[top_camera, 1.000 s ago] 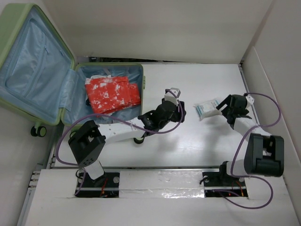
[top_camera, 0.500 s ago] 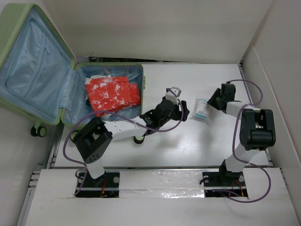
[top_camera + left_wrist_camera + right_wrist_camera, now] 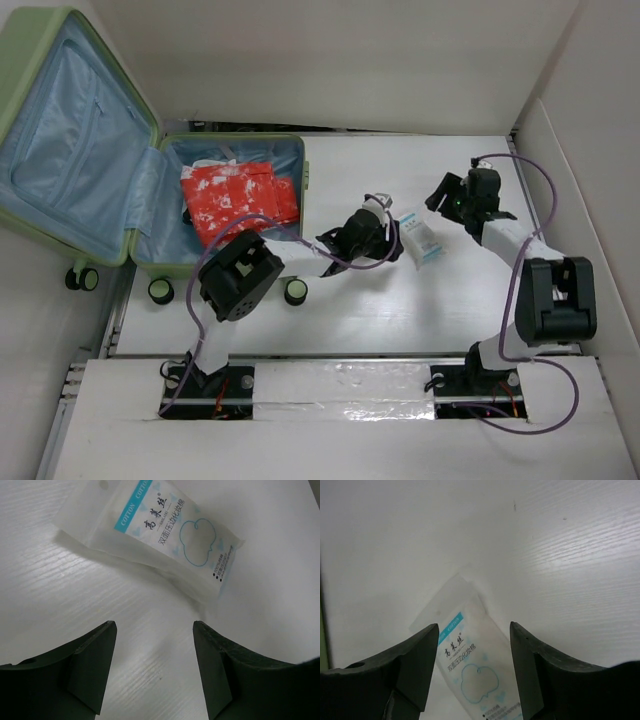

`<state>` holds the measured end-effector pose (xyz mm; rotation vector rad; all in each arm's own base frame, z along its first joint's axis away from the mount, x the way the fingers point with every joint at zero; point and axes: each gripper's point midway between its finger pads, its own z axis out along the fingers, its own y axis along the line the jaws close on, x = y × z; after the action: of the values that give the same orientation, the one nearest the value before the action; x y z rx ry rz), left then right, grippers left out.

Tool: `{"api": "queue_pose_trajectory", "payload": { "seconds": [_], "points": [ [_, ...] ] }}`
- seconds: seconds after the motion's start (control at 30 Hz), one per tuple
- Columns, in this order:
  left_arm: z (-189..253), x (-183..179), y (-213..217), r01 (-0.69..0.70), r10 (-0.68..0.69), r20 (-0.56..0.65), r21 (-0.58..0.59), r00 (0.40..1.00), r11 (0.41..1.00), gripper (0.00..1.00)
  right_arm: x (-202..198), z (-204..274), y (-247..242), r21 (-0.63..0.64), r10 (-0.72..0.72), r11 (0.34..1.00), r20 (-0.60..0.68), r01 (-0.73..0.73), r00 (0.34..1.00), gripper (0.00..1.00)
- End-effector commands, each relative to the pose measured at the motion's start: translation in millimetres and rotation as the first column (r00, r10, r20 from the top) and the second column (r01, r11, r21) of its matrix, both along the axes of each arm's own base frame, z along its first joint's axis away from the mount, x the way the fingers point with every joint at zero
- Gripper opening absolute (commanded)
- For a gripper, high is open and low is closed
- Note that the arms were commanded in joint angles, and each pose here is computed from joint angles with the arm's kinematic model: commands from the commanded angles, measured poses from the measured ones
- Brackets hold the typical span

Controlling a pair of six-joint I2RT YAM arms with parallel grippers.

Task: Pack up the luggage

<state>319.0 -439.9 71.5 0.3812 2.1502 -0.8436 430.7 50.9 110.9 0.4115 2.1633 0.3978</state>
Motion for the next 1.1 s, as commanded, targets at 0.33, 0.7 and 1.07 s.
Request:
{"api": "queue_pose_trajectory", "payload": {
  "seconds": [0.33,0.7,1.07],
  "points": [
    [2.3,36.5,-53.8,-0.141,0.135,-0.066,-0.099,0.989,0.985,0.62,-49.3,93.3,2.5,0.057,0.016,0.998,0.290,-0.034,0.957,0.69],
    [-25.4,63.9,-63.1,-0.240,0.239,-0.043,-0.005,0.970,0.971,0.08,-82.8,110.5,13.9,0.065,0.066,0.993,0.377,-0.097,0.924,0.68],
    [102.9,57.7,-6.8,-0.257,0.274,0.083,-0.168,0.958,0.952,0.00,-101.2,125.9,26.6,0.023,0.075,0.995,0.451,-0.095,0.889,0.65]
  ]
}}
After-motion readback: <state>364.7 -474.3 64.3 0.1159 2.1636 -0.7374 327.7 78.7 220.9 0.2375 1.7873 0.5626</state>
